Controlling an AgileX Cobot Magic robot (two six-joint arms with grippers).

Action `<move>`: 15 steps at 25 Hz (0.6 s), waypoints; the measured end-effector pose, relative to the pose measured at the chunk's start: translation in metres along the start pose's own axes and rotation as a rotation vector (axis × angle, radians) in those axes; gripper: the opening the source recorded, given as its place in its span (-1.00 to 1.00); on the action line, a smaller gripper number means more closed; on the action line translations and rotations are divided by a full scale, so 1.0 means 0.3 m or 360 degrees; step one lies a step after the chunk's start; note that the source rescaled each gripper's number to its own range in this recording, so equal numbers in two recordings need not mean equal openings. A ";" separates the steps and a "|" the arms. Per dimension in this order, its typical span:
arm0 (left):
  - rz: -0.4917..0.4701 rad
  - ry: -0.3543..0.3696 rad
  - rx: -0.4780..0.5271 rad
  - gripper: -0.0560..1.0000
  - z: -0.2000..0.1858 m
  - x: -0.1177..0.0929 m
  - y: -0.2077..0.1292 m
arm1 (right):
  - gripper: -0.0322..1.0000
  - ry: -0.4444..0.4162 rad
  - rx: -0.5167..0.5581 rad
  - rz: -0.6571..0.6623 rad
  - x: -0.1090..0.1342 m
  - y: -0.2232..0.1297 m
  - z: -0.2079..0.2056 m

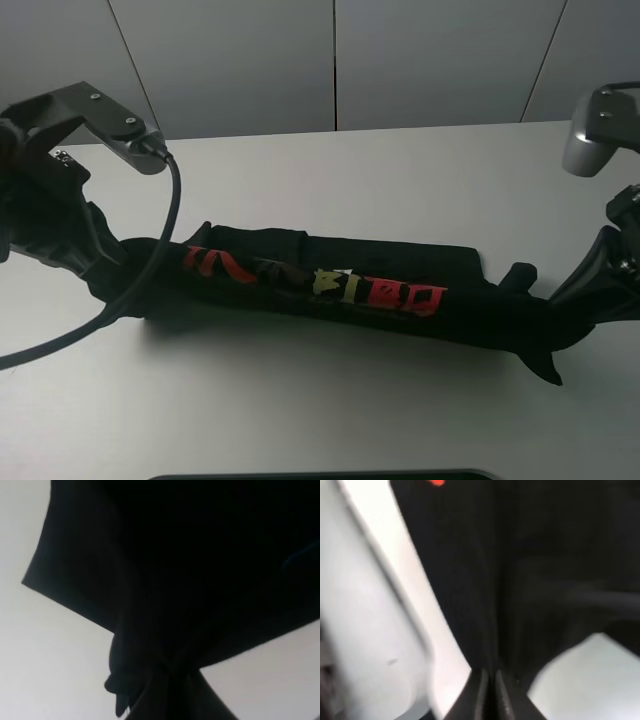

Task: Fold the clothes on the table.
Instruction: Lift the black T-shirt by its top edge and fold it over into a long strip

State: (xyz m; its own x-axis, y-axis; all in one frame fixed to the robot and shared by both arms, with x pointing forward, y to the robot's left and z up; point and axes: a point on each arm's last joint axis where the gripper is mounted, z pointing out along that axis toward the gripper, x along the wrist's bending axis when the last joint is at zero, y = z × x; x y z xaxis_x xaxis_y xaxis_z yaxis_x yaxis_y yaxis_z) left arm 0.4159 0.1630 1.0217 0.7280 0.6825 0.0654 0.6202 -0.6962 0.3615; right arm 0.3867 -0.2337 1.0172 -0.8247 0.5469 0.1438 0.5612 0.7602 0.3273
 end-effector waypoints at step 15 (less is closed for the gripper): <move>-0.0115 0.0140 -0.0152 -0.89 0.188 0.038 0.095 | -0.94 -0.0297 -0.0074 0.0151 -0.166 0.069 0.127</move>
State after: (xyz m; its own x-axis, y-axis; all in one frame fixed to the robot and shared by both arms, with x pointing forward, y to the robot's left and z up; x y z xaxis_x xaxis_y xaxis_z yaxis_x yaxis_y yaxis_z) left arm 0.4583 0.1382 0.9803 0.6512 0.7500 0.1158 0.6366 -0.6229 0.4546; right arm 0.4420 -0.2318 0.9812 -0.7387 0.6740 0.0019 0.6283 0.6876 0.3640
